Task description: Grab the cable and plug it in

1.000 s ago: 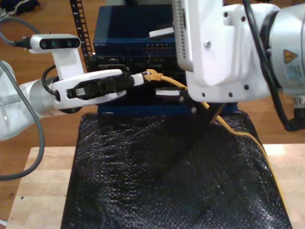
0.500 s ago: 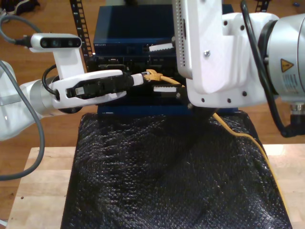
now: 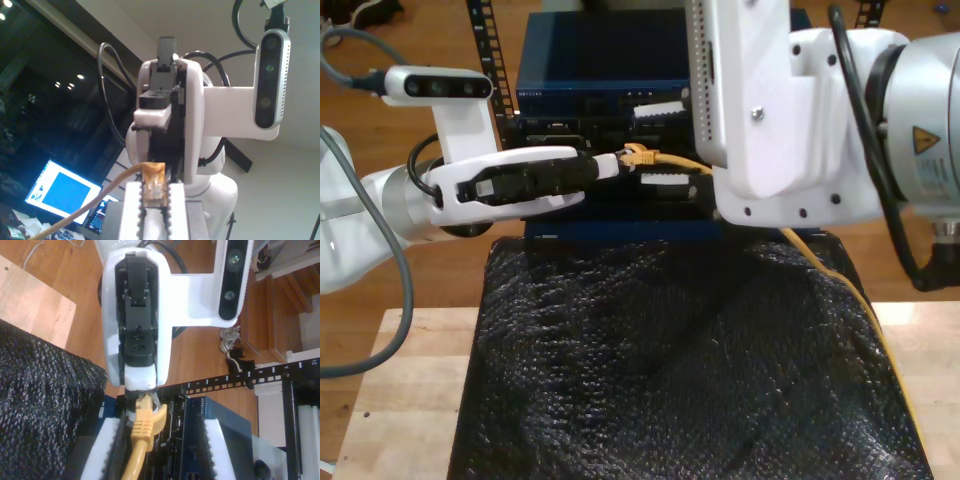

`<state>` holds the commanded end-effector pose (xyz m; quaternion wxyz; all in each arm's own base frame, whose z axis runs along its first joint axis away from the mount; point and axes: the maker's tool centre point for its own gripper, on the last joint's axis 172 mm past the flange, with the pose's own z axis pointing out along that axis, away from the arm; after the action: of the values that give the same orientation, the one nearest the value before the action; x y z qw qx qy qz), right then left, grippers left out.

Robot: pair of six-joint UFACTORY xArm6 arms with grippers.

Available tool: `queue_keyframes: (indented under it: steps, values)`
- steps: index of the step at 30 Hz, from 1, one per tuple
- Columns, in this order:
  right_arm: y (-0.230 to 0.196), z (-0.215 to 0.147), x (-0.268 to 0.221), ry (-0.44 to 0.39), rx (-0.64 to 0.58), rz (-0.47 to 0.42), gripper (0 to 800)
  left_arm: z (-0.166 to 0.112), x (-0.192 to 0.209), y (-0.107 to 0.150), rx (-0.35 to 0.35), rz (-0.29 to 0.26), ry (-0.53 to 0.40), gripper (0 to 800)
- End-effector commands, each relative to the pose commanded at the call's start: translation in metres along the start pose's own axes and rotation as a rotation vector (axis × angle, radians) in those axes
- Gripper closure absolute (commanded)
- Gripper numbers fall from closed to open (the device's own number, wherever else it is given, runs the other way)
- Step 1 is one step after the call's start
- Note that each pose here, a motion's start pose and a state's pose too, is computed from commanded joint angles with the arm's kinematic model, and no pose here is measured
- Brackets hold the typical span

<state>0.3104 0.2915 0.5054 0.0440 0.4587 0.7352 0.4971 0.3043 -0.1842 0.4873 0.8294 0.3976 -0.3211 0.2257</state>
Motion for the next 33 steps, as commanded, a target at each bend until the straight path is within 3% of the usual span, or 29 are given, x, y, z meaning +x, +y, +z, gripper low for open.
queue_keyframes:
  steps: [33]
  values:
    - [-0.0058, 0.0014, 0.0077, 0.016, 0.011, -0.009, 477, 0.0009, -0.0002, 0.0039, -0.015, -0.075, -0.002, 792]
